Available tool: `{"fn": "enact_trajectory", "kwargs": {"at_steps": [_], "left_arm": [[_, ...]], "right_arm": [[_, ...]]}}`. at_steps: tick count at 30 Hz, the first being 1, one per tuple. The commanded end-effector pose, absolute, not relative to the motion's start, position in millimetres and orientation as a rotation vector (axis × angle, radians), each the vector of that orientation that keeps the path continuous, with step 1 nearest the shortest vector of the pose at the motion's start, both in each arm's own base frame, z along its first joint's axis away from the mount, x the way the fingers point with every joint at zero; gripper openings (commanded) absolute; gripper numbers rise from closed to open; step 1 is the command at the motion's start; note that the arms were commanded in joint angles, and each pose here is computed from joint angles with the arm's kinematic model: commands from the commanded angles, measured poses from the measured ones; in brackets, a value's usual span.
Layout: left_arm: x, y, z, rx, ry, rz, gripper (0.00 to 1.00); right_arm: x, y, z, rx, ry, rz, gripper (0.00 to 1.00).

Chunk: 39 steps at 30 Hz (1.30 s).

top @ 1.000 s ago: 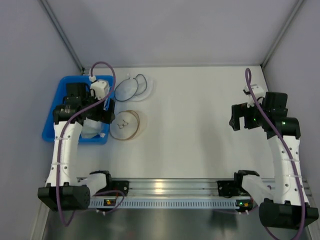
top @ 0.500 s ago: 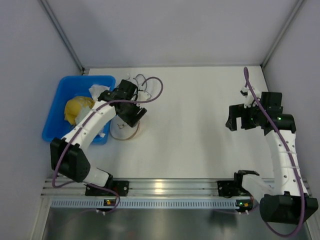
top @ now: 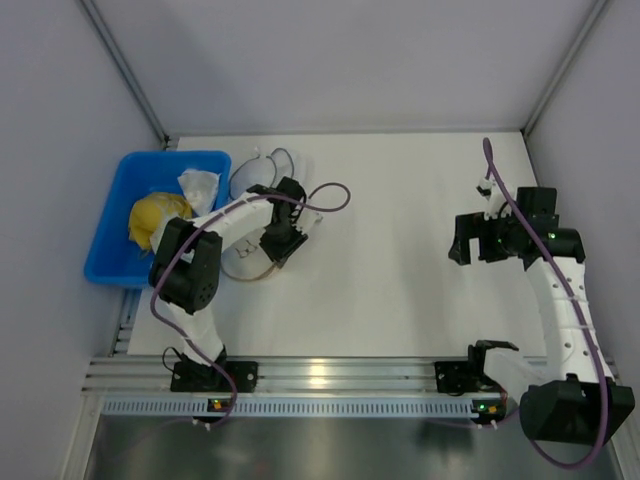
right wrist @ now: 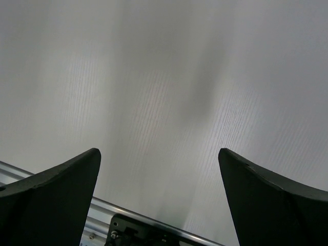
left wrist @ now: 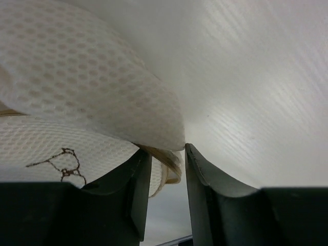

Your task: Place the bra in the laundry bag and zip it closed

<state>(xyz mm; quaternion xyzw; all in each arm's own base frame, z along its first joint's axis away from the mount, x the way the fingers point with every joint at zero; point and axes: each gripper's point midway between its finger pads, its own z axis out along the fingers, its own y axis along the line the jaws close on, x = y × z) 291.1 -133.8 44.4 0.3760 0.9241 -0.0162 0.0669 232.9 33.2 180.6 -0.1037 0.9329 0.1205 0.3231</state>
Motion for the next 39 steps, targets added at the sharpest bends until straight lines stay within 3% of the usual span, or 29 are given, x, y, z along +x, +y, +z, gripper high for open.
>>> {"fn": "enact_trajectory", "kwargs": {"at_steps": [1, 7, 13, 19, 23, 29, 32, 33, 36, 39], "left_arm": [[301, -166, 37, 1.130, 2.738, -0.178, 0.37], [301, -236, 32, 1.198, 2.683, -0.346, 0.30], [307, -327, 51, 1.198, 2.597, -0.549, 0.31], [333, -393, 89, 1.029, 2.535, -0.733, 0.54], [334, -388, 130, 1.034, 2.437, -0.724, 0.63], [306, -332, 153, 1.269, 2.276, -0.536, 0.65], [286, -307, 140, 1.454, 2.174, -0.464, 0.61], [284, -303, 137, 1.478, 2.146, -0.450, 0.59], [271, -291, 119, 1.588, 2.023, -0.421, 0.56], [265, -292, 119, 1.643, 1.846, -0.407, 0.57]], "right_arm": [[248, 35, 186, -0.281, 2.390, 0.310, 0.99], [251, 29, 187, -0.257, 2.387, 0.298, 0.99], [254, 27, 182, -0.238, 2.407, 0.322, 0.99], [260, 30, 178, -0.215, 2.412, 0.373, 0.99], [266, 39, 172, -0.200, 2.431, 0.455, 0.99], [276, 57, 161, -0.197, 2.452, 0.635, 0.99], [287, 72, 154, -0.180, 2.448, 0.789, 0.89], [292, 76, 155, -0.174, 2.441, 0.825, 0.79], [313, 88, 159, -0.150, 2.392, 0.959, 0.64], [335, 97, 153, -0.089, 2.362, 1.009, 0.63]]}}
